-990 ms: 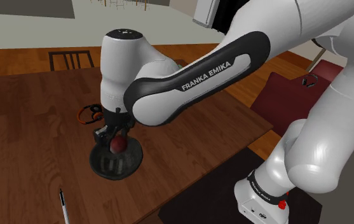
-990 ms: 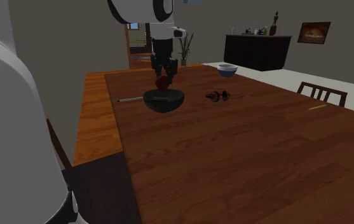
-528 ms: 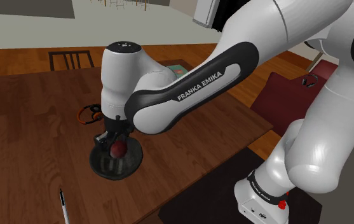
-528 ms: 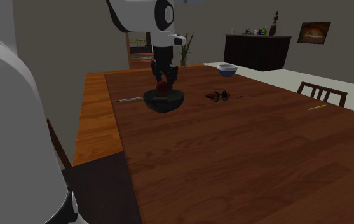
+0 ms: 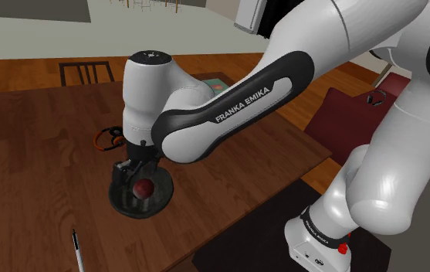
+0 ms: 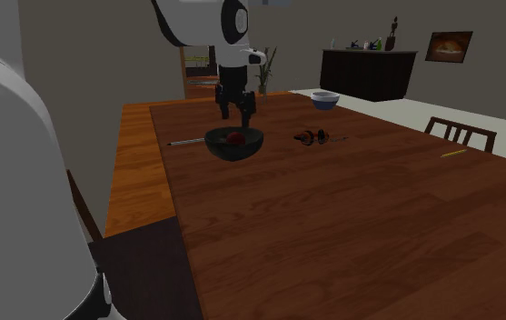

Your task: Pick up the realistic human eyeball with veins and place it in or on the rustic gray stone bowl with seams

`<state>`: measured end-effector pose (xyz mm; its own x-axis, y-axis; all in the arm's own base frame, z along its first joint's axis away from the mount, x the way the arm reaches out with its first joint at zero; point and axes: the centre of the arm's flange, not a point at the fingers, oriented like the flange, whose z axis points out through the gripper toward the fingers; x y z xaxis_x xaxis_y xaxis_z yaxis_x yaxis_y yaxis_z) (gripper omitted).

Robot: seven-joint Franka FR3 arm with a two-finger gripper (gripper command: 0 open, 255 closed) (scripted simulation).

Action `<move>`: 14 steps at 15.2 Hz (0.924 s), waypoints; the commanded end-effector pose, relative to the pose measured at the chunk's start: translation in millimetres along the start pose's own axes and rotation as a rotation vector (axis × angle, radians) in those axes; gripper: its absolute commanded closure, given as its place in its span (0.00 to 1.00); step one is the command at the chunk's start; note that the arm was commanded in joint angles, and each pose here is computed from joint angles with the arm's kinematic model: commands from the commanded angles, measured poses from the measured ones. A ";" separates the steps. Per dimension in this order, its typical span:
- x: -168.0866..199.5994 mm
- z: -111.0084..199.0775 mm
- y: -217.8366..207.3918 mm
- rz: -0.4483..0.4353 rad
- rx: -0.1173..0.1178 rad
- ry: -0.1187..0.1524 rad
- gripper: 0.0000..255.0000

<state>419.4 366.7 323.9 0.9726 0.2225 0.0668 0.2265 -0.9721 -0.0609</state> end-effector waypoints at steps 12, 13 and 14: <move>0.0 -50.0 0.0 0.000 0.000 0.000 0.00; 0.0 -50.0 0.0 0.000 0.000 0.000 0.00; 0.0 -50.0 0.0 0.000 0.000 0.000 0.00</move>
<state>416.8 362.9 373.7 0.9726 0.2225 0.0669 0.2265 -0.9721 -0.0610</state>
